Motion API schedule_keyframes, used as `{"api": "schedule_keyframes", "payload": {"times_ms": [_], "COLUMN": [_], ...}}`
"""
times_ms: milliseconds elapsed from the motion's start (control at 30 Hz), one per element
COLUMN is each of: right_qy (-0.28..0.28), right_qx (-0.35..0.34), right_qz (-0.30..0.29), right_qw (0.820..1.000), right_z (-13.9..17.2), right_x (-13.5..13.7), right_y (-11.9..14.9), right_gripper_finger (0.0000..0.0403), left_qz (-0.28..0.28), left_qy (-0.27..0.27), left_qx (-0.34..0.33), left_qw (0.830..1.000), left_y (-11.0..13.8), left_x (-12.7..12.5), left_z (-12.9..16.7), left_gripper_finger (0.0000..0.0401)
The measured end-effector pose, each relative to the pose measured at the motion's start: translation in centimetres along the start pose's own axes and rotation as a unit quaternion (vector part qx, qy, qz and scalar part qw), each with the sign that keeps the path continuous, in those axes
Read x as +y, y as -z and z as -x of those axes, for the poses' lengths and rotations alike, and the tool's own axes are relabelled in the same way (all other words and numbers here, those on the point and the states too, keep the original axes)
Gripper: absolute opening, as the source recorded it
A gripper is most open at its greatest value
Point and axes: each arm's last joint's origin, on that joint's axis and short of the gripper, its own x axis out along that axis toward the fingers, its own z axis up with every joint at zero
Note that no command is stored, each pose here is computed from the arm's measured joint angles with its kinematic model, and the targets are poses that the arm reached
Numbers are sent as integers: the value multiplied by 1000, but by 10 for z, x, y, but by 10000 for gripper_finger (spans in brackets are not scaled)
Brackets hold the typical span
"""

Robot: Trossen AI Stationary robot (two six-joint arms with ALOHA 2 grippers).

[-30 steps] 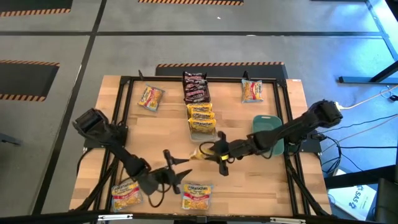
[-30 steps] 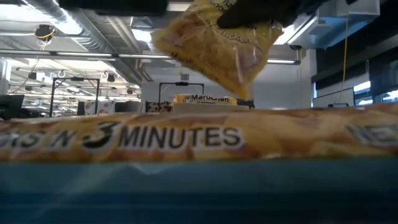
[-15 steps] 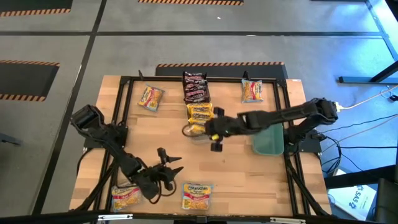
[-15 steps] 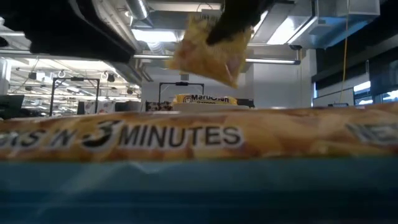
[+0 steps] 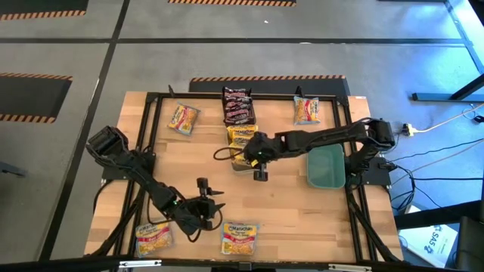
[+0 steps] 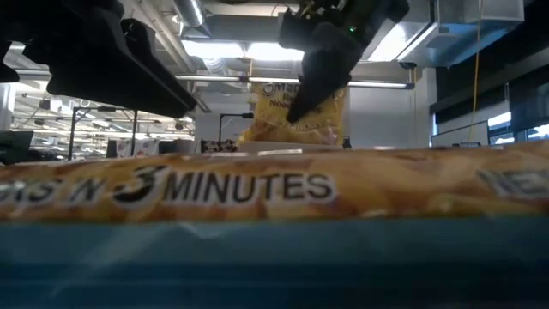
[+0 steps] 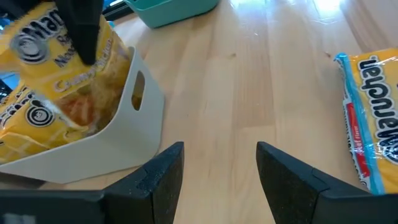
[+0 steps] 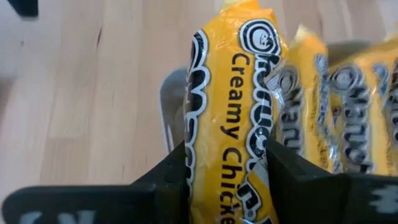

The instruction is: Sort Maruchan noodles

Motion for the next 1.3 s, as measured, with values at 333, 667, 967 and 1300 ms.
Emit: {"api": "schedule_keyframes", "payload": {"times_ms": [333, 667, 967, 1300], "right_qy": [-17, -12, -11, 22], "right_qx": [25, 40, 52, 2], "right_qz": [-5, -5, -16, 31], "right_qw": [1000, 999, 998, 999], "right_z": [-14, -40, -38, 30], "right_x": [2, 3, 3, 45], "right_y": [6, 11, 11, -18], "right_gripper_finger": [110, 126, 245, 256], "left_qz": [1, 0, 2, 9], "left_qy": [1, 10, 12, 14], "left_qx": [-1, 3, 2, -3], "left_qw": [1000, 1000, 1000, 1000], "left_y": [0, 0, 0, -2], "left_x": [0, -1, -1, -1], "left_z": [0, 0, 0, 0], "left_gripper_finger": [195, 195, 195, 195]}}
